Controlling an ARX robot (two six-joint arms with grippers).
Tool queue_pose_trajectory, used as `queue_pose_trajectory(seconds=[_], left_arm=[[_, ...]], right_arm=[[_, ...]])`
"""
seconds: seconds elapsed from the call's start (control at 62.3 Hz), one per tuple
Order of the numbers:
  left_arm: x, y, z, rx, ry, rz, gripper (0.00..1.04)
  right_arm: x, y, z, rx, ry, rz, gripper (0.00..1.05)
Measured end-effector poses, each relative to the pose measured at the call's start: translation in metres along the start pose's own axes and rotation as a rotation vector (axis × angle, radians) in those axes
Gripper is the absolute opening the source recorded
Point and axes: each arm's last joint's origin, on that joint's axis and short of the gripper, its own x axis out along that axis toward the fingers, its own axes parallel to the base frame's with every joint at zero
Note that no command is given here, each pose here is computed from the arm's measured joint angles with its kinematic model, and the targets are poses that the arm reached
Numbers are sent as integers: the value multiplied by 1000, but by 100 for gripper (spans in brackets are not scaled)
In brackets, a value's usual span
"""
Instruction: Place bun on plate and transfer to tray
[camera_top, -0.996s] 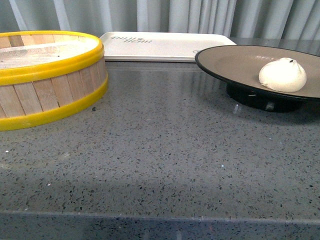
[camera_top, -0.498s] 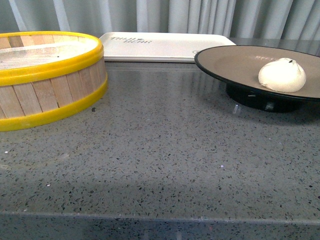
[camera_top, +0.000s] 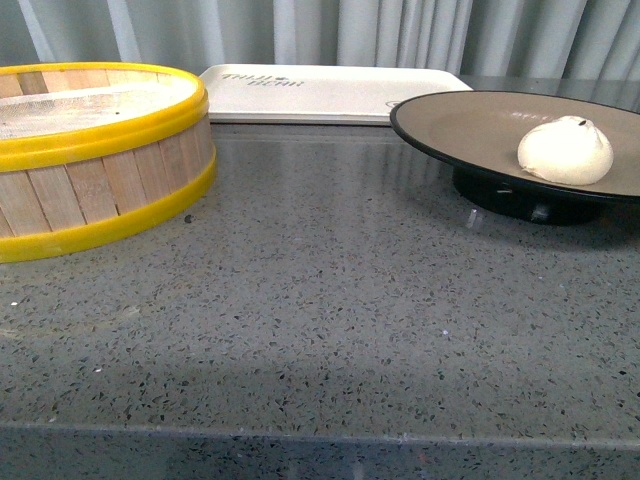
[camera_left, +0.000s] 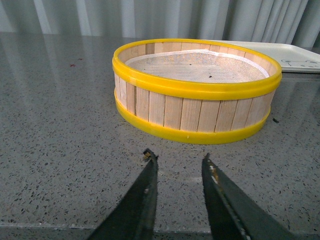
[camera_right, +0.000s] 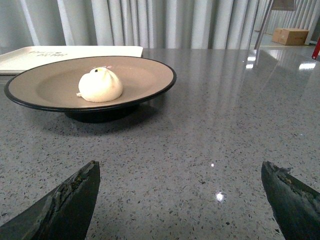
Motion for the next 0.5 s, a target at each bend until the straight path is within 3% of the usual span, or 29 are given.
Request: queue_pose_trajectory(seconds=[0.209,0.305,0.385,0.498], left_arm=[[0,0,0,0,0,0,69],[0,0,0,0,0,0,85],[0,0,0,0,0,0,97],[0,0,0,0,0,0,98]], right_arm=[[0,0,0,0,0,0,96],[2,-2,5,-75,151,-143,96],[12,-8,24,-83,160,-172,96],[31,-21,55,-51,78,-185,96]])
